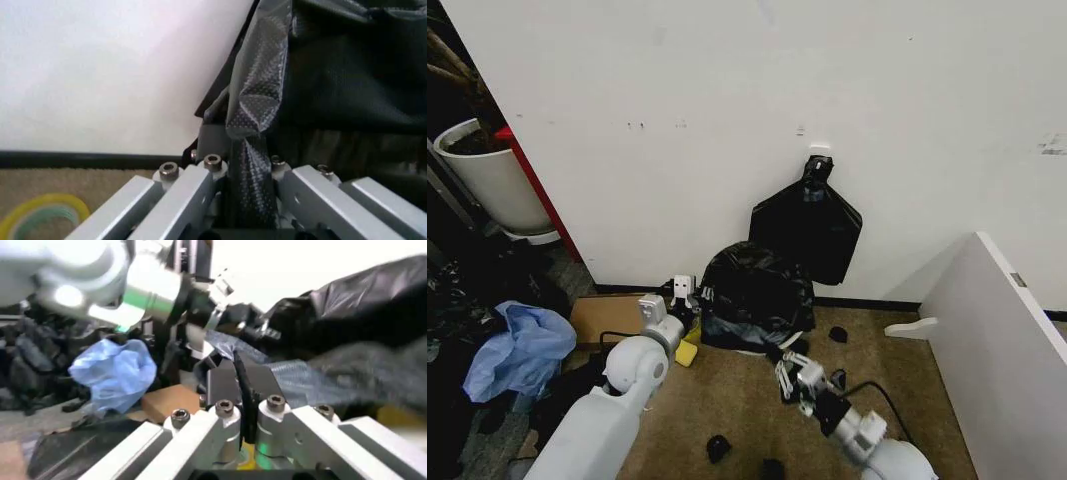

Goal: Place the garbage bag over the trash bin.

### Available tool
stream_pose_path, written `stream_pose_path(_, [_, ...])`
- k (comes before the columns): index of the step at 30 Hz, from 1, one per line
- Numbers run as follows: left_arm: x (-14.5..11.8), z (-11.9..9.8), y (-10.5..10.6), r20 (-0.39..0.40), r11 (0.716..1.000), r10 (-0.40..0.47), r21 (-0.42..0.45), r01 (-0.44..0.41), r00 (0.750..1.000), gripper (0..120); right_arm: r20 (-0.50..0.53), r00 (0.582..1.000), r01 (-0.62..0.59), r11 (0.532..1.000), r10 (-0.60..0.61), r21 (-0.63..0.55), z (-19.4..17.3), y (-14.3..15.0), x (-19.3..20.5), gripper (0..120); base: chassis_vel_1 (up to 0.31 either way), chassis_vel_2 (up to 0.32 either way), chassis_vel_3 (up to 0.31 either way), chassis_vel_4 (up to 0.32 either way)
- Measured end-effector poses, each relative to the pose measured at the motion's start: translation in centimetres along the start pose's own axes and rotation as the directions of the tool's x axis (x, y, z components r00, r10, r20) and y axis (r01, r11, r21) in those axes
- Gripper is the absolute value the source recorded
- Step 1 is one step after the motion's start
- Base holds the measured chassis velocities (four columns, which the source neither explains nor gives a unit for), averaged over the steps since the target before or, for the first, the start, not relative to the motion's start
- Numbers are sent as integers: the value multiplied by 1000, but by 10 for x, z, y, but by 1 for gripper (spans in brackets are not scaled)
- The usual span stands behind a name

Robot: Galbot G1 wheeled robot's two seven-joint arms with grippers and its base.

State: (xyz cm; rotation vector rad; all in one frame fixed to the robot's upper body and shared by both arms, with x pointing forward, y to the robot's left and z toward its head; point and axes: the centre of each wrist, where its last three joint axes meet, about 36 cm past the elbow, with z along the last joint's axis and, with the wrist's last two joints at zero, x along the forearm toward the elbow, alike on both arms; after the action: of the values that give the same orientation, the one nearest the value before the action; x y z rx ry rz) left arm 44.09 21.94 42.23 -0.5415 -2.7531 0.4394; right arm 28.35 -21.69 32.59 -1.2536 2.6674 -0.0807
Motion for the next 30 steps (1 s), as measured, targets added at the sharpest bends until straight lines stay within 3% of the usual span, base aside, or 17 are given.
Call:
stream_pose_path(11, [2, -13, 4, -42, 995, 25, 95, -21, 999, 0, -16, 997, 72, 996, -71, 50, 36, -15, 20, 0, 0, 0, 0, 0])
stream_pose_path(14, [7, -22, 2, -70, 990, 46, 133, -37, 996, 0, -75, 994, 92, 982, -80, 167, 53, -36, 30, 0, 0, 0, 0, 0])
stream_pose_path(15, [11, -27, -1, -85, 988, 60, 148, -47, 995, 0, -119, 992, 59, 965, -29, 257, 63, -48, 35, 0, 0, 0, 0, 0])
stream_pose_path(17, [11, -27, -2, -86, 988, 61, 148, -48, 994, 0, -122, 992, 57, 964, -25, 262, 63, -48, 35, 0, 0, 0, 0, 0])
stream_pose_path(20, [17, -27, -9, -117, 987, 81, 146, -64, 990, 0, -153, 984, -28, 922, 94, 386, 73, -65, 37, 0, 0, 0, 0, 0])
stream_pose_path(22, [19, -24, -13, -127, 988, 86, 136, -68, 988, 0, -149, 976, -81, 897, 160, 434, 78, -70, 38, 7, 0, 0, 0, 0])
stream_pose_path(24, [18, -20, -16, -126, 991, 81, 120, -66, 989, 0, -135, 971, -119, 893, 195, 434, 80, -69, 39, 11, 0, 0, 0, 0])
stream_pose_path(26, [15, -12, -17, -112, 994, 68, 95, -58, 991, 0, -115, 980, -113, 926, 164, 359, 80, -57, 45, 22, 0, 0, 0, 0])
stream_pose_path(27, [12, -6, -16, -91, 996, 59, 75, -52, 994, 0, -102, 992, -41, 959, 72, 281, 78, -54, 51, 26, 0, 0, 0, 0])
stream_pose_path(28, [12, -6, -16, -91, 996, 59, 75, -52, 994, 0, -102, 992, -41, 959, 72, 281, 78, -54, 51, 26, 0, 0, 0, 0])
stream_pose_path(30, [7, 3, -13, -65, 998, 36, 51, -33, 997, 0, -95, 992, 100, 972, -81, 211, 75, -66, 65, 34, 0, 0, 0, 0])
